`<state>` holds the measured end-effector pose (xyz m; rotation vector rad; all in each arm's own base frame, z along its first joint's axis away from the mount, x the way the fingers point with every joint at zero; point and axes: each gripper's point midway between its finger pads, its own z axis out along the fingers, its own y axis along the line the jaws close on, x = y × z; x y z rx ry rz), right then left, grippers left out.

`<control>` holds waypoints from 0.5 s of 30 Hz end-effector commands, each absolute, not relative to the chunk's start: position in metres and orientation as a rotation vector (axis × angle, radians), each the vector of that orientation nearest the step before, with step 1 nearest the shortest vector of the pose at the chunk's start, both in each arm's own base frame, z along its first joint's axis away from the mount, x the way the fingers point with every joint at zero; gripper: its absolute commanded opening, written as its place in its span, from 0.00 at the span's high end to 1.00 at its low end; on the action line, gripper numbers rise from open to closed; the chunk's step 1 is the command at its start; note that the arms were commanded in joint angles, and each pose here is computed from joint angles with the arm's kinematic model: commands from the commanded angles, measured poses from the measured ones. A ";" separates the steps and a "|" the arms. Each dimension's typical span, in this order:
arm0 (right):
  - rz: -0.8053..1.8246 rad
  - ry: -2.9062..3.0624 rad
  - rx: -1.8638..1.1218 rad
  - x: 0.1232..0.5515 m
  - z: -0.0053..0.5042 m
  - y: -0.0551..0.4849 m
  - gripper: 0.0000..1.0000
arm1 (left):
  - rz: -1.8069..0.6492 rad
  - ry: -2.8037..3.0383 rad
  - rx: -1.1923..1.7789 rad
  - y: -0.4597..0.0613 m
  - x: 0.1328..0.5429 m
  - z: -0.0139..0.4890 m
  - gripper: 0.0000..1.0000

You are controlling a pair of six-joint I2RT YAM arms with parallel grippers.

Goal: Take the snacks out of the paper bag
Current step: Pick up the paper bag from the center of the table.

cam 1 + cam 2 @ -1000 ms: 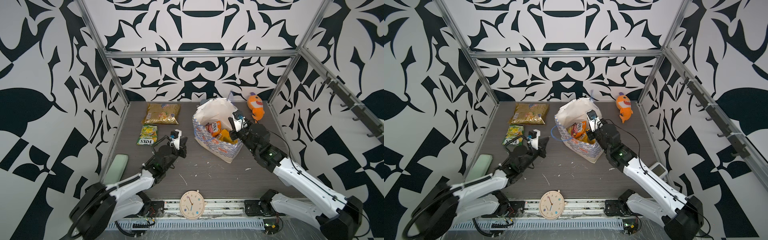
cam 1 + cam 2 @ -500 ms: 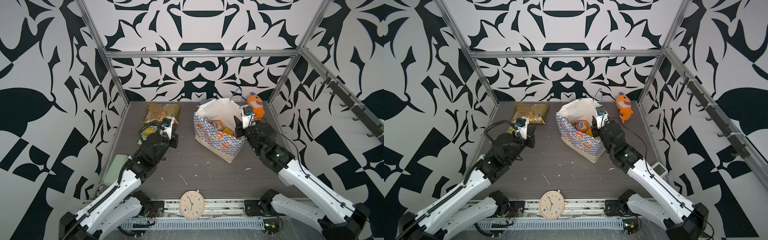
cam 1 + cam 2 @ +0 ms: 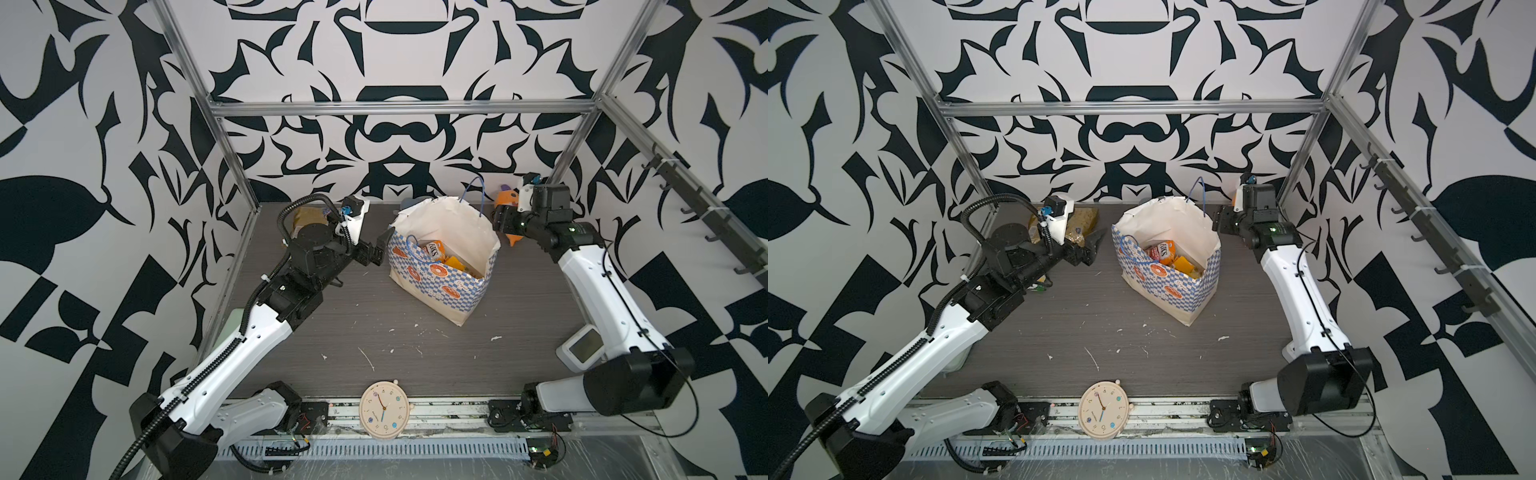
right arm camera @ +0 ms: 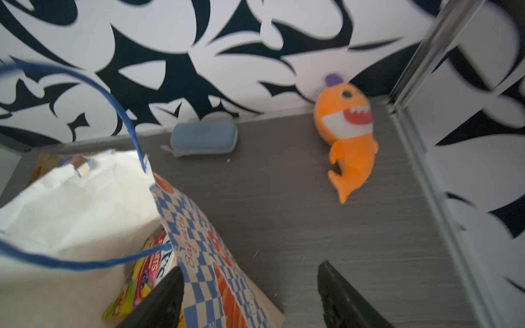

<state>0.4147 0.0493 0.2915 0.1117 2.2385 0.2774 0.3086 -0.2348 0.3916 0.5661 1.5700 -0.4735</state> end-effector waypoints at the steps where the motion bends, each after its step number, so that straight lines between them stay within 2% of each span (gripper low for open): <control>1: 0.428 2.245 0.047 0.404 0.302 0.069 0.21 | -0.474 1.629 0.616 -0.239 0.309 0.369 0.00; 5: 0.458 2.314 0.040 0.412 0.275 0.074 0.21 | -0.488 1.646 0.617 -0.240 0.309 0.361 0.00; 8: 0.487 2.331 0.026 0.416 0.265 0.080 0.32 | -0.492 1.641 0.615 -0.240 0.310 0.360 0.00; 15: 0.397 2.219 0.045 0.400 0.313 0.065 0.30 | -0.481 1.642 0.612 -0.238 0.312 0.360 0.00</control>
